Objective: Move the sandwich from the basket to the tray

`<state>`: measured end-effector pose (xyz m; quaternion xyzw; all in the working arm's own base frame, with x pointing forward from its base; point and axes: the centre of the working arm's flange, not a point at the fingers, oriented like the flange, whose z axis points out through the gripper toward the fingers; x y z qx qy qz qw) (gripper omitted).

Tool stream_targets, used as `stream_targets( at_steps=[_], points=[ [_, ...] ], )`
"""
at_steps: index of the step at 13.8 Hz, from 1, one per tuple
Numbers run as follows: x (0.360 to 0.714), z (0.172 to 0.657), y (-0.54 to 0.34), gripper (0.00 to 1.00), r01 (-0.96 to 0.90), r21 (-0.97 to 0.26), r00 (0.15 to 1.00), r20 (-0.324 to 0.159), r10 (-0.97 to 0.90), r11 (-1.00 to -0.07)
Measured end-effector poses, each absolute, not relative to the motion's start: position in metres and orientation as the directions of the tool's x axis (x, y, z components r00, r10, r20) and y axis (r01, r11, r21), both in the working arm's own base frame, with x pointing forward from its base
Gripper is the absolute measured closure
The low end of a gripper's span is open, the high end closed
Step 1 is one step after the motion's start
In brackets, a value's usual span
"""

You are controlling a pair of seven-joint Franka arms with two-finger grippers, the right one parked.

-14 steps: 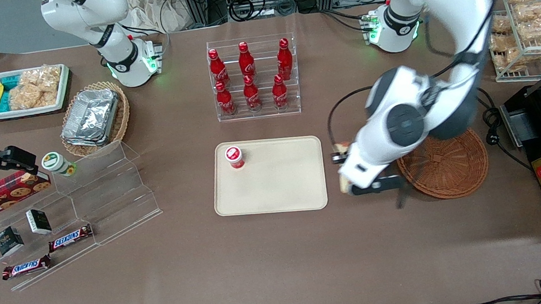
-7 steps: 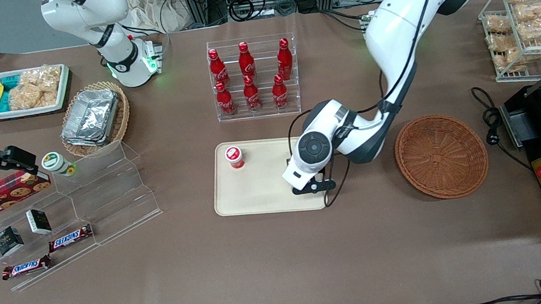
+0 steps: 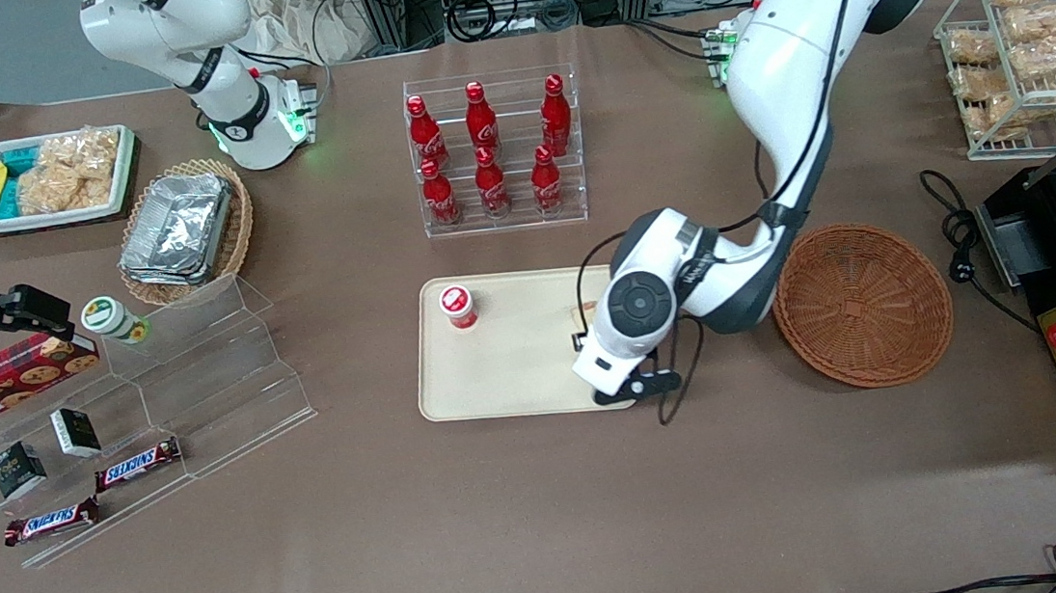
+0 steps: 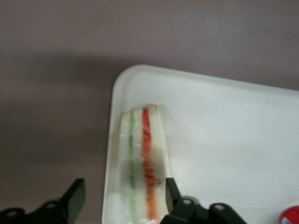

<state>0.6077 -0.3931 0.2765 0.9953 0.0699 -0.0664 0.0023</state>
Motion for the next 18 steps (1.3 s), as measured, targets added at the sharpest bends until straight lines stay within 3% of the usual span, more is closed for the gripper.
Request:
stream_targets(
  at_steps=[2, 7, 9, 12, 15, 18],
  points=[
    [0.623, 0.313, -0.377, 0.00, 0.166, -0.023, 0.977, -0.129, 0.167, -0.986],
    [0.638, 0.414, -0.282, 0.00, 0.158, -0.057, 0.979, -0.120, 0.164, -0.986],
    [0.625, 0.445, -0.241, 0.00, 0.165, -0.052, 0.981, -0.099, 0.170, -0.985],
    [0.582, 0.453, -0.205, 0.01, 0.134, -0.062, 0.990, -0.047, 0.136, -0.989],
    [0.557, 0.463, -0.154, 0.04, 0.056, -0.071, 0.995, -0.077, 0.062, -0.996],
    [0.568, 0.494, -0.095, 0.01, 0.050, -0.051, 0.994, -0.092, 0.055, -0.997]
  ],
)
